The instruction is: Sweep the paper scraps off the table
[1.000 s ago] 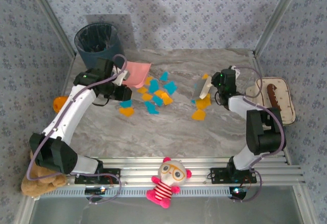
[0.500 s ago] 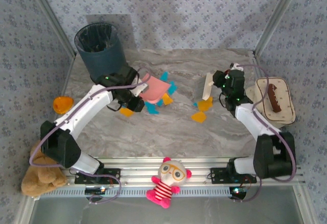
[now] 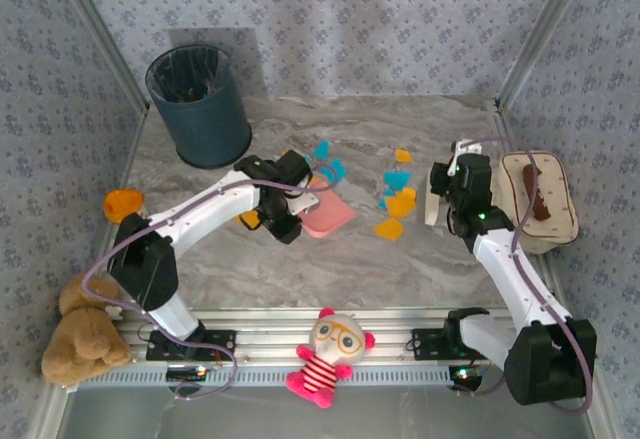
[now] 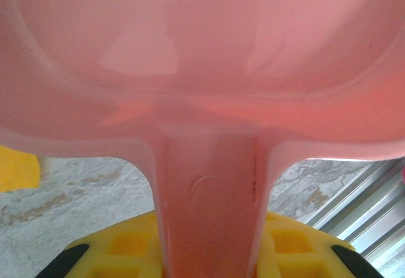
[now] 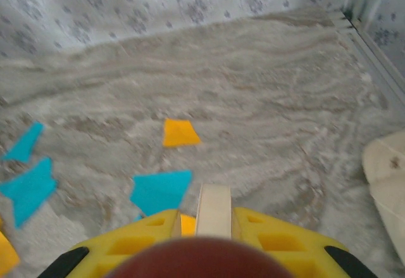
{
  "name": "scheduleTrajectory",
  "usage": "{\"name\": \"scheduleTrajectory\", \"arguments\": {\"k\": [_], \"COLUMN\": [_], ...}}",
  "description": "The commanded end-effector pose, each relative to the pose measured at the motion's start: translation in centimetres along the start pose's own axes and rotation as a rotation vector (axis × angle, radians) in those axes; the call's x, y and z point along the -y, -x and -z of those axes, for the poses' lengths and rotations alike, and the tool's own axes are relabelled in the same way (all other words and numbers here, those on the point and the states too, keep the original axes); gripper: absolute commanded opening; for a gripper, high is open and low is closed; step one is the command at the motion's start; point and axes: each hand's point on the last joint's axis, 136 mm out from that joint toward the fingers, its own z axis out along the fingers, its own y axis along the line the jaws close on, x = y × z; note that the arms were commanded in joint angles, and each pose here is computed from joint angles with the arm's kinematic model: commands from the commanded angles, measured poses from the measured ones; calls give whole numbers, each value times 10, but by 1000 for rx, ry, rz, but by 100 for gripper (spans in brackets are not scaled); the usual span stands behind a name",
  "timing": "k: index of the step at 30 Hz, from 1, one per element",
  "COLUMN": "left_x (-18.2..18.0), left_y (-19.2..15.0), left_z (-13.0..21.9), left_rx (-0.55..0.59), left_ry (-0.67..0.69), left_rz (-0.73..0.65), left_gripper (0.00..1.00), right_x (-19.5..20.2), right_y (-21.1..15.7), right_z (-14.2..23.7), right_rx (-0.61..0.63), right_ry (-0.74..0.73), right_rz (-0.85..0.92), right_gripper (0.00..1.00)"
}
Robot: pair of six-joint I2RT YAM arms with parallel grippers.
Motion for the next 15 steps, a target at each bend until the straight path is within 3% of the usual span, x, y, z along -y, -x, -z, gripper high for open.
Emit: {"name": "scheduleTrajectory", "arguments": {"k": [1, 15], "left_x": [9, 38], "left_y": [3, 10], "left_z": [0, -35], "left_rx": [-32, -171], "left_ry": [2, -21], "left_rz": [-70, -207], "left_gripper": [0, 0], "right_x": [15, 16], "right_y": [-10, -10], "right_z": [9, -7], "right_rx": [-26, -67], "right_ry": [-73, -102], "right_rz": [88, 226], "right_gripper": [0, 0]}}
